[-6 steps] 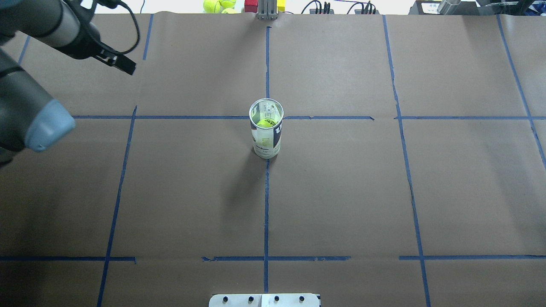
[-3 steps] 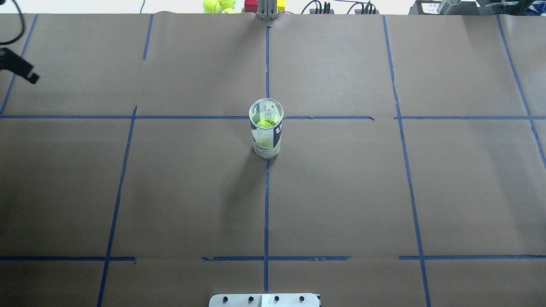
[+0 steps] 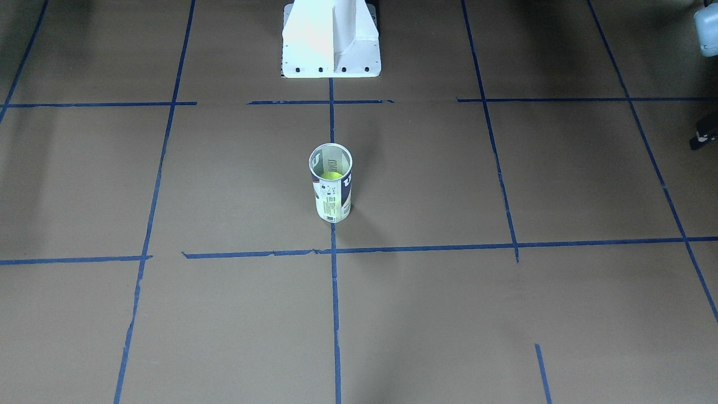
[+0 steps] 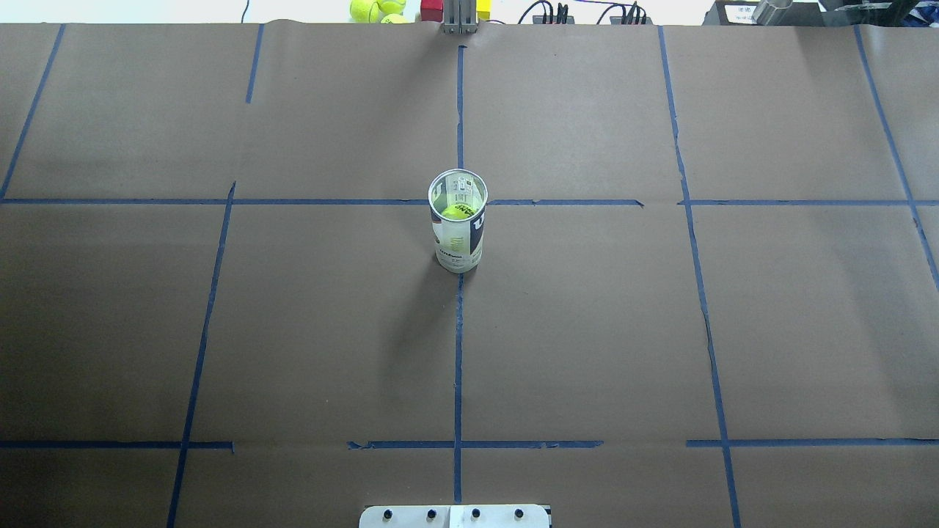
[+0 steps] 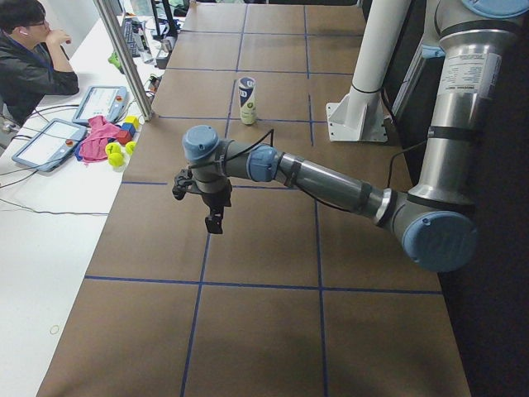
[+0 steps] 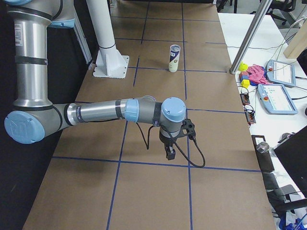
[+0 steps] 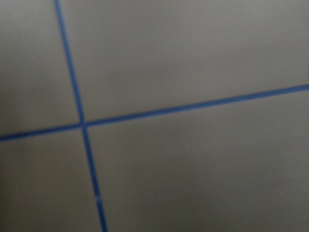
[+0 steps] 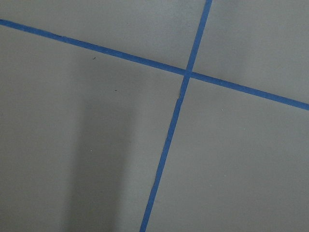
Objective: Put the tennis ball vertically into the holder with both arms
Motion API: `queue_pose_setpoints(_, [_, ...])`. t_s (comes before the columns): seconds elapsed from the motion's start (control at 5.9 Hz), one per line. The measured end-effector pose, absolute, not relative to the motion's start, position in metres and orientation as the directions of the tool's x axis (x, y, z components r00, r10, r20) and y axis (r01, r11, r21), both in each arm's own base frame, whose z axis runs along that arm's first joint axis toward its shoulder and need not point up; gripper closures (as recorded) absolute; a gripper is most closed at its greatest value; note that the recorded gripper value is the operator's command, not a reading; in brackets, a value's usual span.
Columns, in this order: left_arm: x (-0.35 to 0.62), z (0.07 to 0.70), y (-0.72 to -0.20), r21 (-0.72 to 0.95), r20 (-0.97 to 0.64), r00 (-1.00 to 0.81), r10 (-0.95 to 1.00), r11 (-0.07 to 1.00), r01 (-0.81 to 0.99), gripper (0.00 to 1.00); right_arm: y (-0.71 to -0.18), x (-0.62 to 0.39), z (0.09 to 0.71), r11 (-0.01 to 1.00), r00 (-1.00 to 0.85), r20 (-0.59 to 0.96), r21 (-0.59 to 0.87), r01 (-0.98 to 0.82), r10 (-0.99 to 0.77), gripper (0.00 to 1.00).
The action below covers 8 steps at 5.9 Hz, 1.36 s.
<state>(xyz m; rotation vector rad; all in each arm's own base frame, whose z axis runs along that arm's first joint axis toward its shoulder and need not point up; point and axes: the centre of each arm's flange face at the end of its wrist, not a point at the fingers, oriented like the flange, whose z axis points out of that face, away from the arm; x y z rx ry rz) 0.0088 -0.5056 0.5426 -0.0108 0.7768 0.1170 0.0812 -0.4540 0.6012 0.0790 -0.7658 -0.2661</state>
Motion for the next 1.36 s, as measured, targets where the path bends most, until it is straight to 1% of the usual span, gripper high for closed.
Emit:
queue_pose_setpoints(0.17, [-0.002,0.568,-0.488,-0.006,-0.698,0.713,0.069,0.995,-0.102,0.00,-0.455,0.072,0.605,0.961,0.685,0.676,0.158,0.227,-0.273,0.00])
queue_pose_setpoints(0.68, [-0.042,0.605,-0.447,-0.009,-0.699,0.713,0.057,0.996,-0.088,0.00,-0.457,0.062,0.609,0.957,0.680,0.676,0.150,0.249,-0.283,0.00])
queue_pose_setpoints(1.36, [-0.043,0.616,-0.440,-0.036,-0.695,0.718,0.040,0.995,-0.090,0.00,-0.458,0.057,0.608,0.954,0.676,0.677,0.153,0.259,-0.292,0.00])
